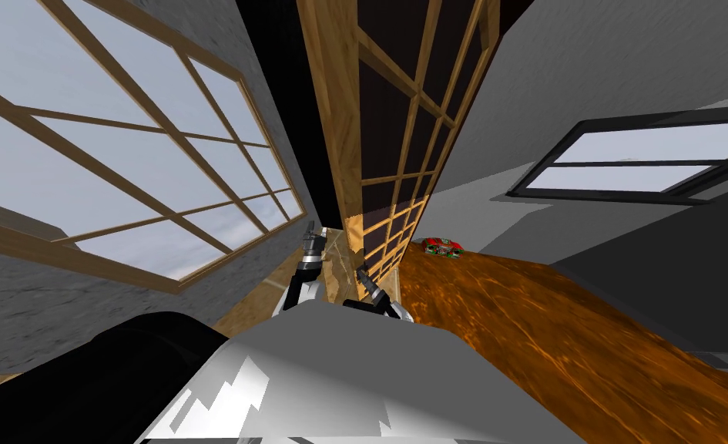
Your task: Push the door open
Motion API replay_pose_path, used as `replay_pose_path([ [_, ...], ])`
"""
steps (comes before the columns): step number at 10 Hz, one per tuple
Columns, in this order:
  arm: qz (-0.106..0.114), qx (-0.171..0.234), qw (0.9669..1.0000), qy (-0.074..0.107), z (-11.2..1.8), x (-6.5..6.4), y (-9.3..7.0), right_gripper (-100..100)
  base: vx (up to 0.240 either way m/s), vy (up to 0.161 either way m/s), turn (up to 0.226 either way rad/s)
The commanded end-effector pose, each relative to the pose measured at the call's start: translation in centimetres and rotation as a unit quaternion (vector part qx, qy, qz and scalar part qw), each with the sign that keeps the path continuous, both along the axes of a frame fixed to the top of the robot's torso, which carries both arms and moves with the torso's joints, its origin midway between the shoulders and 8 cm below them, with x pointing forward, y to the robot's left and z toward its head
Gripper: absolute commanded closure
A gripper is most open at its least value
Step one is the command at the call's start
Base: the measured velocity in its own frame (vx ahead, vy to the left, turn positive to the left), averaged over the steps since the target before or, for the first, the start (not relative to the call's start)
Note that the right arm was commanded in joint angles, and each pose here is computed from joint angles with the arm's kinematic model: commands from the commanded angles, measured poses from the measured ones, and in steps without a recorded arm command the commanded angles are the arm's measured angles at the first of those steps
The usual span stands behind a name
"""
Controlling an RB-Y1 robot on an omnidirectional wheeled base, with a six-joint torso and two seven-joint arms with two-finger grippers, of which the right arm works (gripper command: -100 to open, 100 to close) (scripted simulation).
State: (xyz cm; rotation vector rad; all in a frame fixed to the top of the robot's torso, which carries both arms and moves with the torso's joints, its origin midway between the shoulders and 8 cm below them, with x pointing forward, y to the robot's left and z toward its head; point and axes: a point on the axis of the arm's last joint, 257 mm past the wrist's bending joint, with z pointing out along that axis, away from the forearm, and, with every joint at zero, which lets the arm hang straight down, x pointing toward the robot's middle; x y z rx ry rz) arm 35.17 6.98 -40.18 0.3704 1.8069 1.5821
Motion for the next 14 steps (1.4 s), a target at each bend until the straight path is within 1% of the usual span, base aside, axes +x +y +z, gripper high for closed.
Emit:
replay_pose_path([
  [1,0.005,0.013,0.9999,0.010,0.3,-0.4,0.6,100,0.011,0.020,-0.016],
  [9,0.005,0.013,0.9999,0.010,0.3,-0.4,0.6,100,0.001,-0.002,0.007],
  [10,-0.013,0.027,0.9992,0.027,0.1,0.5,-0.6,100,0.010,-0.004,0.202],
  [12,-0.026,0.045,0.9978,0.042,0.2,1.0,-1.3,100,0.011,0.001,0.163],
  [14,-0.044,0.072,0.9944,0.064,0.4,1.7,-2.2,100,0.011,0.011,0.166],
])
